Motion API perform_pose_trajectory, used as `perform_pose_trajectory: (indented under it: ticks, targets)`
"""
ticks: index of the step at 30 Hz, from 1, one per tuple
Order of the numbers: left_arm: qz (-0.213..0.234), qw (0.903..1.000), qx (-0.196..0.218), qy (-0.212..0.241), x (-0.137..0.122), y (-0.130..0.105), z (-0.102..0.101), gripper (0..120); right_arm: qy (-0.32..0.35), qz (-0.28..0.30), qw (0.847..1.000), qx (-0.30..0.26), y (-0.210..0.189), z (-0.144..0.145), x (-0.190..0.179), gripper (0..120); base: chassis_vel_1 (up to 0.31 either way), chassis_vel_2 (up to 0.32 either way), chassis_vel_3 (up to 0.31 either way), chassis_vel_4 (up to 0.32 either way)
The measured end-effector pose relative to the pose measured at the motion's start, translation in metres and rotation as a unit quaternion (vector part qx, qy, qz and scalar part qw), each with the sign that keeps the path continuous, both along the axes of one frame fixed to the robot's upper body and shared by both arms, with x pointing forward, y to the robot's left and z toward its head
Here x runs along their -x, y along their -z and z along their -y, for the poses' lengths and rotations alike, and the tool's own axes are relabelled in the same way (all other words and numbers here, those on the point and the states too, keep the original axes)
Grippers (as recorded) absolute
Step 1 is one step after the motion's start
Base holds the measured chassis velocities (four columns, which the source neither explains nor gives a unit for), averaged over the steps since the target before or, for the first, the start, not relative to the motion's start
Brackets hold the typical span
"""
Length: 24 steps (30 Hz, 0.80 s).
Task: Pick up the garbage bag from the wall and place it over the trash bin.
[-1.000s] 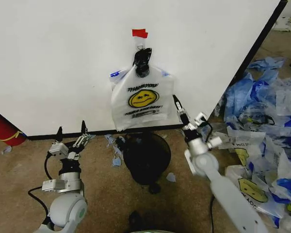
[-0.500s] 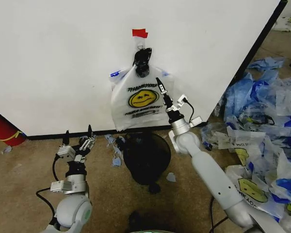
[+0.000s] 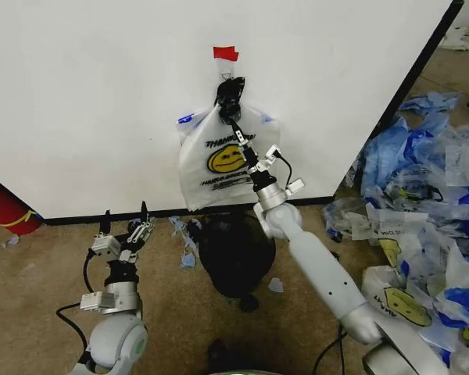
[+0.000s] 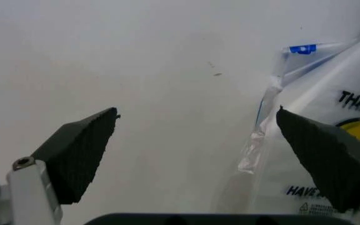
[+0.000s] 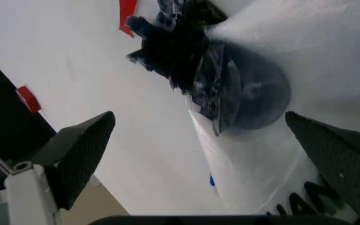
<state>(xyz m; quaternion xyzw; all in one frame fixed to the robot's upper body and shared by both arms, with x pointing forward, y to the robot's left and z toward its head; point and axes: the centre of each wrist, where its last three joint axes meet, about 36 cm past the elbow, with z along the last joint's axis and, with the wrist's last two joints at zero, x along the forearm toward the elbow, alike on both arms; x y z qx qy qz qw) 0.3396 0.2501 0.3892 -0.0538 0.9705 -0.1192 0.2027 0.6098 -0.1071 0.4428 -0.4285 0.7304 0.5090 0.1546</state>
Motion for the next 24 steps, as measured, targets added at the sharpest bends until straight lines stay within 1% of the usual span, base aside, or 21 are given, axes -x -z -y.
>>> perform_pose_trajectory:
  ticks: [10, 16, 23, 24]
  targets:
    - [-0.003, 1.0, 0.001, -0.002, 0.006, 0.005, 0.005, 100, 0.0, 0.015, 1.0, -0.002, -0.016, -0.005, -0.015, 100, 0.0, 0.0, 0.0, 0.0]
    - [-0.006, 1.0, -0.001, -0.003, 0.01, 0.008, 0.006, 100, 0.002, 0.021, 1.0, -0.003, -0.019, -0.005, -0.022, 100, 0.0, 0.0, 0.0, 0.0]
    - [-0.008, 1.0, -0.002, 0.0, 0.013, 0.011, 0.009, 100, 0.006, 0.02, 1.0, -0.008, -0.02, -0.009, -0.027, 72, 0.0, 0.0, 0.0, 0.0]
    - [-0.008, 1.0, -0.002, 0.0, 0.013, 0.011, 0.009, 100, 0.006, 0.02, 1.0, -0.008, -0.02, -0.009, -0.027, 72, 0.0, 0.0, 0.0, 0.0]
